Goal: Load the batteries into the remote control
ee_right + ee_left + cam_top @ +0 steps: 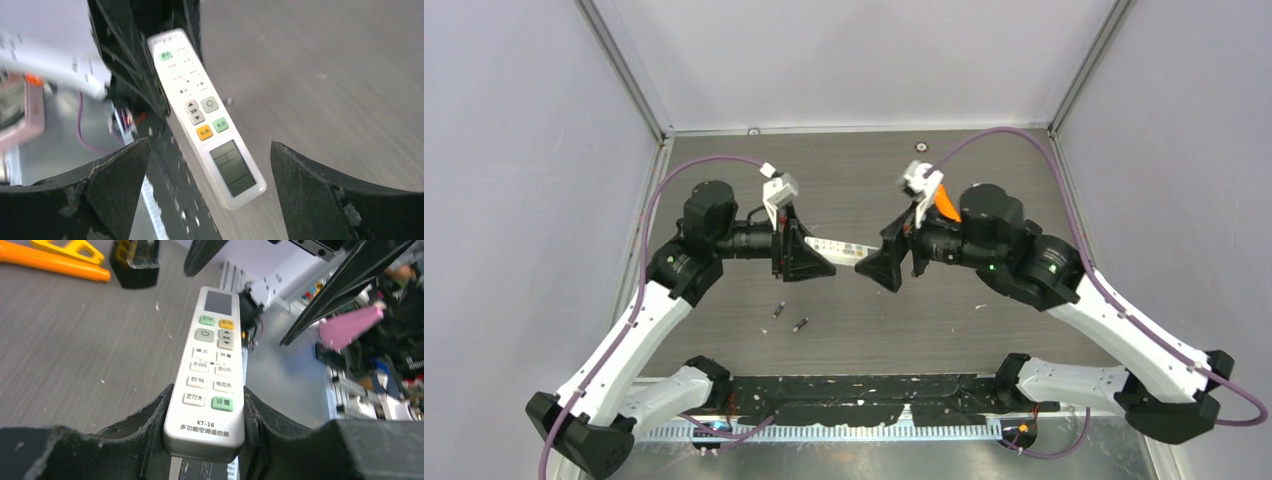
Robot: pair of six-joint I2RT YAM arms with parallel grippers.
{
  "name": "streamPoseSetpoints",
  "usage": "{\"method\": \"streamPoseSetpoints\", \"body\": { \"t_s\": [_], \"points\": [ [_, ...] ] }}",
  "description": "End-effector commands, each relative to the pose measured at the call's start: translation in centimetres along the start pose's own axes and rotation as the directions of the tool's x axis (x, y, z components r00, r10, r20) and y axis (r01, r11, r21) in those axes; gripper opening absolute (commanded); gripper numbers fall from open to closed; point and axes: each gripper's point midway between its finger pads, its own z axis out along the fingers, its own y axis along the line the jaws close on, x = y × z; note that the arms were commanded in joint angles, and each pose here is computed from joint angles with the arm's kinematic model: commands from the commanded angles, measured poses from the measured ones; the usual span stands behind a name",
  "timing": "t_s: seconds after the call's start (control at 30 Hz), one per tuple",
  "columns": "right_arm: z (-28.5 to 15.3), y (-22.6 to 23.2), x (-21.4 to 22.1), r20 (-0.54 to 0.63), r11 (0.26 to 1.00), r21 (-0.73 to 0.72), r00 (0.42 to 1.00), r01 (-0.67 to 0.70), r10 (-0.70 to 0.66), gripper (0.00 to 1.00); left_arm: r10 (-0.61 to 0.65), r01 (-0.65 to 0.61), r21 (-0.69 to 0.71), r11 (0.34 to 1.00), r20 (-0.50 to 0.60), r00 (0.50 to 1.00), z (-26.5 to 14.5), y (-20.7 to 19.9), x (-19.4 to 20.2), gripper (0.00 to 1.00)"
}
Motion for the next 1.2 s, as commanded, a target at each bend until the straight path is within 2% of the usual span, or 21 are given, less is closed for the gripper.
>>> {"method": "streamPoseSetpoints", "body": {
  "t_s": [0.0,0.1,0.27,0.33,0.4,0.53,0.7,1.03,1.17],
  "points": [
    [-3.5,-0.9,-10.3,0.492,0.986,0.077,0.866,-0.149,0.092,0.95,-0.032,0.050,-0.056,0.997,0.293,0.955,-0.8,-0.8,-6.9,0.00],
    [-5.4,-1.8,-12.4,0.611,0.964,0.085,0.778,-0.251,0.149,0.95,-0.111,0.131,-0.025,0.991,0.396,0.912,-1.2,-1.5,-9.0,0.00],
    [-6.9,-2.9,-14.3,0.728,0.921,0.036,0.642,-0.388,0.242,0.95,-0.208,0.223,0.039,0.974,0.536,0.818,-2.6,-2.8,-11.9,0.00],
    [-7.3,-3.2,-14.9,0.760,0.909,0.017,0.596,-0.416,0.259,0.95,-0.262,0.275,0.066,0.959,0.572,0.777,-3.1,-2.9,-12.7,0.00],
    [-7.3,-3.3,-15.6,0.775,0.906,0.005,0.574,-0.423,0.264,0.95,-0.331,0.331,0.113,0.937,0.587,0.739,-3.4,-3.3,-13.4,0.00],
    [-6.5,-3.0,-16.7,0.772,0.908,-0.011,0.574,-0.418,0.274,0.95,-0.410,0.380,0.183,0.907,0.593,0.693,-3.7,-3.9,-14.3,0.00],
    [-5.6,-2.2,-17.5,0.764,0.918,-0.060,0.573,-0.393,0.295,0.95,-0.458,0.392,0.247,0.886,0.593,0.662,-4.1,-4.8,-15.0,0.00],
    [-5.0,-0.2,-19.9,0.759,0.921,-0.182,0.546,-0.344,0.354,0.99,-0.466,0.373,0.281,0.884,0.597,0.653,-4.5,-5.6,-15.1,0.00],
    [-4.3,0.5,-20.3,0.739,0.914,-0.225,0.553,-0.337,0.386,0.82,-0.465,0.365,0.289,0.885,0.597,0.654,-4.6,-5.8,-15.1,0.00]
  ]
}}
